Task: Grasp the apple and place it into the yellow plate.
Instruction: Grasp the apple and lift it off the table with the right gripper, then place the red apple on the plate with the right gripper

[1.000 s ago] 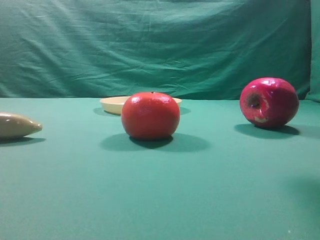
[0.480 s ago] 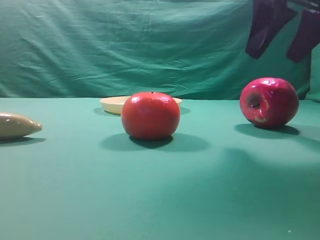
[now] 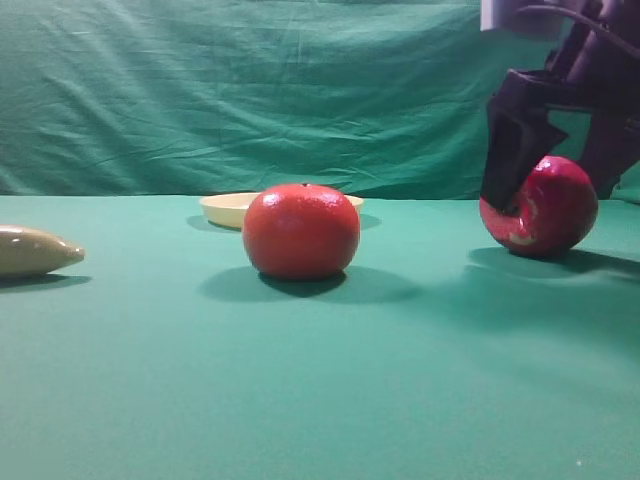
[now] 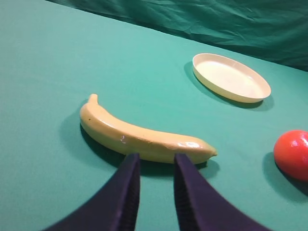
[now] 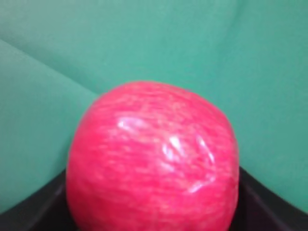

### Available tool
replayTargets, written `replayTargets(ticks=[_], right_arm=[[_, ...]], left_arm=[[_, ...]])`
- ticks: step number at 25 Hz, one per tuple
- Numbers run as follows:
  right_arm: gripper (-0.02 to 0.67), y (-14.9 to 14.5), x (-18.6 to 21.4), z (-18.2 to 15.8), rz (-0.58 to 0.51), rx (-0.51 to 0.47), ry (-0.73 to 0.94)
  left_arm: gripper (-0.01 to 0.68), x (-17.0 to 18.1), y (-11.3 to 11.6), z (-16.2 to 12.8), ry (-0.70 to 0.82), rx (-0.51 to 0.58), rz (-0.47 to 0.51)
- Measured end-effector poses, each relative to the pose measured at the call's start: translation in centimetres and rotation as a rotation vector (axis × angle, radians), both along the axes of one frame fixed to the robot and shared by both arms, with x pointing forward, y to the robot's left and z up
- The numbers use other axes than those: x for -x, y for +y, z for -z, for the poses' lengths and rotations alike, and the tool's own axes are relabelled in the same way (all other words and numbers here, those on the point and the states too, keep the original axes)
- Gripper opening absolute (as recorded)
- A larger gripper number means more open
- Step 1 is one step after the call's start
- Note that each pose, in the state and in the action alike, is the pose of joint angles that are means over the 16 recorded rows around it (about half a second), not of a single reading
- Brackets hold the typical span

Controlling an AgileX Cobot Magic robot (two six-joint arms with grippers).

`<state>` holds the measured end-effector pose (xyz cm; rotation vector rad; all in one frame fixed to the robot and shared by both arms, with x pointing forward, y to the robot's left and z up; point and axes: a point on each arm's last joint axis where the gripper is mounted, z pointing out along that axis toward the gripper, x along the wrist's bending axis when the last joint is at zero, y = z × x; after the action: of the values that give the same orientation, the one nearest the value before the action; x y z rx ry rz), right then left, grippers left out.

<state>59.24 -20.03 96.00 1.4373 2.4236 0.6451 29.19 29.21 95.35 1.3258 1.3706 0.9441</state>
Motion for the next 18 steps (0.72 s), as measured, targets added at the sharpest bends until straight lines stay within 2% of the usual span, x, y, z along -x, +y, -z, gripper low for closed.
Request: replayTargets(ticks=[5, 8, 14, 18], right_arm=[[0.494, 0.9, -2.0, -2.8, -0.007, -0.032, -0.098], [0.491, 2.2, -3.4, -5.0, -0.024, -0.059, -0.179], [0.491, 6.2, -6.0, -8.7, -0.084, -0.123, -0.329], [0.491, 9.5, -7.4, -9.0, -0.131, -0.154, -0.383]], left_arm=[[0.157, 0.0, 0.0, 0.0, 0.0, 0.0, 0.0], [0.157, 0.0, 0.0, 0.0, 0.0, 0.0, 0.0], [0.157, 0.0, 0.0, 0.0, 0.0, 0.0, 0.0], [0.157, 0.0, 0.0, 0.0, 0.0, 0.0, 0.0]])
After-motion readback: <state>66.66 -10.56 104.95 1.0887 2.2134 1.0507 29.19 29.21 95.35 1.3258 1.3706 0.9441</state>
